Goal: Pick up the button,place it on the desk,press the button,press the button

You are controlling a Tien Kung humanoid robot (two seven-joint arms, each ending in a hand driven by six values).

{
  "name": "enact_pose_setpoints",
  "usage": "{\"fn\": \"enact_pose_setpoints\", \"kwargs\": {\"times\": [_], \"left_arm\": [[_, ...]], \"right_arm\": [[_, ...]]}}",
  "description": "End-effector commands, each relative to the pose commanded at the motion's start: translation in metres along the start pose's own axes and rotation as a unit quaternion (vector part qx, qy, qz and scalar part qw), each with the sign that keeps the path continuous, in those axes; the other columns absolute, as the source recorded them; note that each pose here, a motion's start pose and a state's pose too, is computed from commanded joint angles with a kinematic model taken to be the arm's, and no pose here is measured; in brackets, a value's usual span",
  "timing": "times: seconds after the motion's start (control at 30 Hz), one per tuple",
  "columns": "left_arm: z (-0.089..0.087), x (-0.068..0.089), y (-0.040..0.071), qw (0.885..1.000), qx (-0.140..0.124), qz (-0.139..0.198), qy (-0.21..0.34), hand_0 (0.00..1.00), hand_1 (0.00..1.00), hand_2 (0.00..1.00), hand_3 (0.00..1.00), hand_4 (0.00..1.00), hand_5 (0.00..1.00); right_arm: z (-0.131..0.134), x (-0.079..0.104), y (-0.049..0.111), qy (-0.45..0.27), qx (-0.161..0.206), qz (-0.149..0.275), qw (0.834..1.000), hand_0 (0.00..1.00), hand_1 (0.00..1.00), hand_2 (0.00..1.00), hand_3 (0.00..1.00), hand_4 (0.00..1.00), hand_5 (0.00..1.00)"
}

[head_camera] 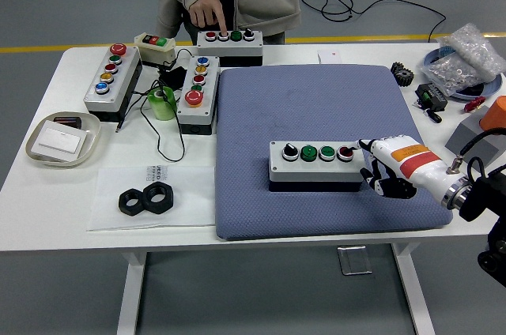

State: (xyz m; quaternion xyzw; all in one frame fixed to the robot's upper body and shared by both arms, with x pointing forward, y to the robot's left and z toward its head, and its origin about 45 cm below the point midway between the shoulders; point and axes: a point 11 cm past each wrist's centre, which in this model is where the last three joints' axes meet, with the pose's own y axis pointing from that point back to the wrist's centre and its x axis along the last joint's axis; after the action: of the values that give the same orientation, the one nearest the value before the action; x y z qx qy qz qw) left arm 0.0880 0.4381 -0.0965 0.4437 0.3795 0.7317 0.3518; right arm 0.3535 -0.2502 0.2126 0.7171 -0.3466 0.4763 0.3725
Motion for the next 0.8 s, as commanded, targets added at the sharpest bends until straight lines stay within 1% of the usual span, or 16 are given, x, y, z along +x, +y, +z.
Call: {"fn": "enact_pose_setpoints", "kwargs": {"times": [0.17,0.37,0.47,0.57,0.7,0.8], "left_arm": [[0.0,0.0,0.0,1.0,0.0,0.0,0.0,0.732,0.821,0.84,0.809,0.591,0.998],[0.0,0.0,0.0,1.0,0.0,0.0,0.0,0.73,0.821,0.84,0.809,0.591,0.998],[0.0,0.0,0.0,1.0,0.0,0.0,0.0,0.73,0.821,0.84,0.809,0.589,0.998],[0.001,0.0,0.0,1.0,0.0,0.0,0.0,0.73,0.821,0.84,0.809,0.589,0.998],[0.0,0.0,0.0,1.0,0.0,0.0,-0.001,0.728,0.821,0.84,0.809,0.589,0.998],[0.001,0.0,0.0,1.0,0.0,0.0,0.0,0.723,0.821,0.84,0.809,0.589,0.998]], "right_arm": [[-0.001,-0.004,0.001,0.005,0.001,-0.015,1.0,0.366,0.106,0.223,0.767,0.459,0.002],[-0.003,-0.004,0.001,0.008,0.003,-0.015,1.0,0.364,0.105,0.222,0.766,0.46,0.002],[-0.008,0.013,0.001,0.001,0.014,0.024,1.0,0.368,0.106,0.223,0.77,0.459,0.002],[-0.014,0.023,0.001,0.0,0.024,0.046,0.999,0.368,0.106,0.223,0.77,0.459,0.002],[-0.025,0.028,-0.003,-0.003,0.04,0.057,0.998,0.367,0.105,0.223,0.774,0.457,0.002],[-0.03,0.024,-0.007,-0.002,0.045,0.048,0.998,0.365,0.104,0.221,0.775,0.455,0.002]]}}
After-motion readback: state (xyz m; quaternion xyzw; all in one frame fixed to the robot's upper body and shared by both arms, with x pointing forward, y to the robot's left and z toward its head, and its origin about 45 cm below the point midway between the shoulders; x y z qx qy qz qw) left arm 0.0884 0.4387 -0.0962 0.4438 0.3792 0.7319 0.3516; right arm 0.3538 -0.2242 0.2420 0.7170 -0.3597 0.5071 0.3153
